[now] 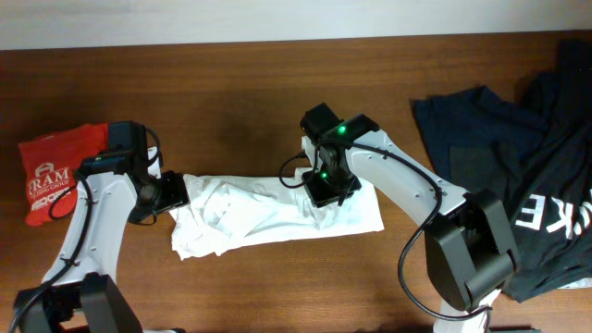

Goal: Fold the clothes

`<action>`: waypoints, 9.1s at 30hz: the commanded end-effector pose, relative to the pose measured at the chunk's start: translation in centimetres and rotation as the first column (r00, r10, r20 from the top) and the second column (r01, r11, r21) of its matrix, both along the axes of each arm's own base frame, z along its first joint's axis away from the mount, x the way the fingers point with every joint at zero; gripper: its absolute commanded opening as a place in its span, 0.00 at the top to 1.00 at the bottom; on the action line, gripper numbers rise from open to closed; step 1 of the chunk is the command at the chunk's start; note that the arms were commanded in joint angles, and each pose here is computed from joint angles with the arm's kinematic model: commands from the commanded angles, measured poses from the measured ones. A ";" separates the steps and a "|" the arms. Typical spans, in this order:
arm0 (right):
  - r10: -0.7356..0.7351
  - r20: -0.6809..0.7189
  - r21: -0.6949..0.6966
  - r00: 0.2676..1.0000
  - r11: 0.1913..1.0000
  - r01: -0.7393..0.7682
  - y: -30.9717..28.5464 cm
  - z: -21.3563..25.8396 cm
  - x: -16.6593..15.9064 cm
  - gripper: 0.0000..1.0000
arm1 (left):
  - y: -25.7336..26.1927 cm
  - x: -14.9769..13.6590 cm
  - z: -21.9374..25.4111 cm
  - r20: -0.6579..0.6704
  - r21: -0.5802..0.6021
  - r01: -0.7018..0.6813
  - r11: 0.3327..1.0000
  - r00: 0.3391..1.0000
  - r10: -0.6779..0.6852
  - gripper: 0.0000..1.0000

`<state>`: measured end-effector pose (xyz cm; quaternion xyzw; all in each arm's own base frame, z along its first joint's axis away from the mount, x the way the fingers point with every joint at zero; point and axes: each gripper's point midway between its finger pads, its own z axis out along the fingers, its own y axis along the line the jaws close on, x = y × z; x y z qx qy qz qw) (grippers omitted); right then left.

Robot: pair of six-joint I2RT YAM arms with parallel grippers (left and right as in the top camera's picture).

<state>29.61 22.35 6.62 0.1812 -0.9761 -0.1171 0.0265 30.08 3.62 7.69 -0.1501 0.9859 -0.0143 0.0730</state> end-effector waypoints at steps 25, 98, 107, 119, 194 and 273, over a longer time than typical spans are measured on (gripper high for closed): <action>0.110 -0.073 0.188 0.991 0.978 -0.095 3.7 -3.8 -4.2 0.72 | 0.0 0.3 0.8 0.025 -0.009 -0.006 1.000 1.000 0.006 0.27; -0.163 0.123 -0.213 0.979 0.959 0.187 -6.8 3.8 1.5 0.38 | -5.2 -1.3 -7.8 -0.077 -0.472 0.279 0.836 0.932 -0.354 0.23; -0.163 0.122 -0.213 0.979 0.959 0.187 -6.8 3.8 1.5 0.35 | -4.3 -1.4 -8.2 -0.105 -0.422 0.282 0.861 0.929 -0.356 0.23; -0.205 0.102 -0.234 0.973 0.946 0.224 -9.2 3.8 1.8 0.35 | -5.0 -1.5 -8.4 -0.122 -0.419 0.273 0.866 0.928 -0.351 1.00; 0.230 -0.117 0.301 0.966 0.935 -0.186 2.8 -2.3 -1.6 0.35 | -9.0 7.4 -7.3 -0.301 -0.043 0.364 0.931 0.883 -0.359 0.47; 0.012 -0.040 -0.033 0.999 0.999 -0.013 -4.8 -6.9 4.8 0.31 | -8.9 6.9 -5.2 0.117 -0.133 0.496 0.858 0.868 -0.483 0.45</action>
